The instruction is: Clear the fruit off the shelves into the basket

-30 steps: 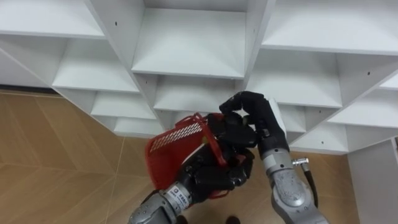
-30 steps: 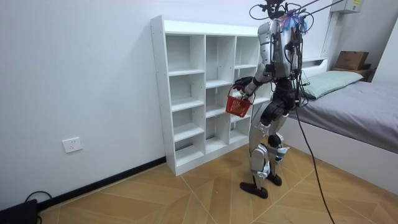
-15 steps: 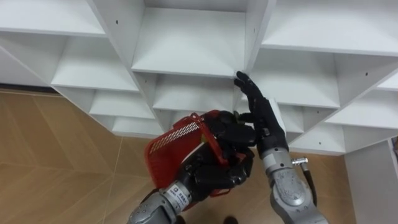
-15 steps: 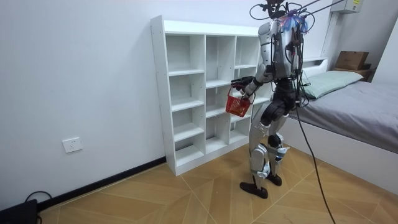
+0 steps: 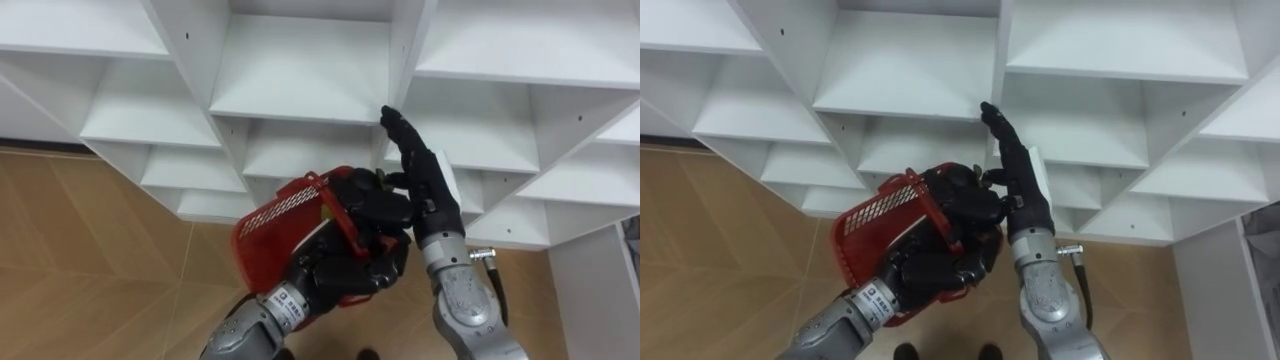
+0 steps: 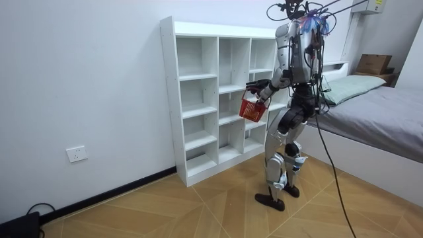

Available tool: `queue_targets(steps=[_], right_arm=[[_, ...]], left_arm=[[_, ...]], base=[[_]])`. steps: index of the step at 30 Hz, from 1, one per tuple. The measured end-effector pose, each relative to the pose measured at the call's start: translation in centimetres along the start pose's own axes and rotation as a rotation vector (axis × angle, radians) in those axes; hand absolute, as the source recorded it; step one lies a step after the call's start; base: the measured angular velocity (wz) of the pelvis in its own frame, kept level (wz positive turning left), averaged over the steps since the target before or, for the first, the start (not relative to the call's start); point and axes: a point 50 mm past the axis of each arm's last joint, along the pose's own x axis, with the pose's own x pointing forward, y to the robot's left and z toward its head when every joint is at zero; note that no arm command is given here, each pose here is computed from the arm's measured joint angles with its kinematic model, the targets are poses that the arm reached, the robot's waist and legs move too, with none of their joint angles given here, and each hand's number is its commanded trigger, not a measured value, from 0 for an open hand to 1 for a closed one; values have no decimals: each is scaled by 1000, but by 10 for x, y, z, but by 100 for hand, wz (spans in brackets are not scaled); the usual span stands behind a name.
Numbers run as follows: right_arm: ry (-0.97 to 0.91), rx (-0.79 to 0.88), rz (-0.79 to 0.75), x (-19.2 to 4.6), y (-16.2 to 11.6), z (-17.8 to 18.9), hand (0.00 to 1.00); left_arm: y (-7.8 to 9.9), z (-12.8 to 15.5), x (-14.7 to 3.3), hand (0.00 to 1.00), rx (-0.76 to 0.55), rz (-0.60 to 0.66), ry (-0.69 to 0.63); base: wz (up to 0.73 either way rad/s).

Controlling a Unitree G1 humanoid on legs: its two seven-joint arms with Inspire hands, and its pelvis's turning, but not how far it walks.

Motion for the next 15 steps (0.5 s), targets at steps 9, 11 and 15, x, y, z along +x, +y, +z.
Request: queue_targets(steps=[9,11,15], right_arm=[[-12,0,-14,1,-4,1,0],[-13,-4,-14,1,-5,2,0],[-15,-9,-11,1,-6,2,0]], left_arm=[[1,5,3,100,43,-9,2],[1,6,4,100,52,-11,4],[3,9,3,100,73,-11,8]], base=[[-1],[0],[-5]])
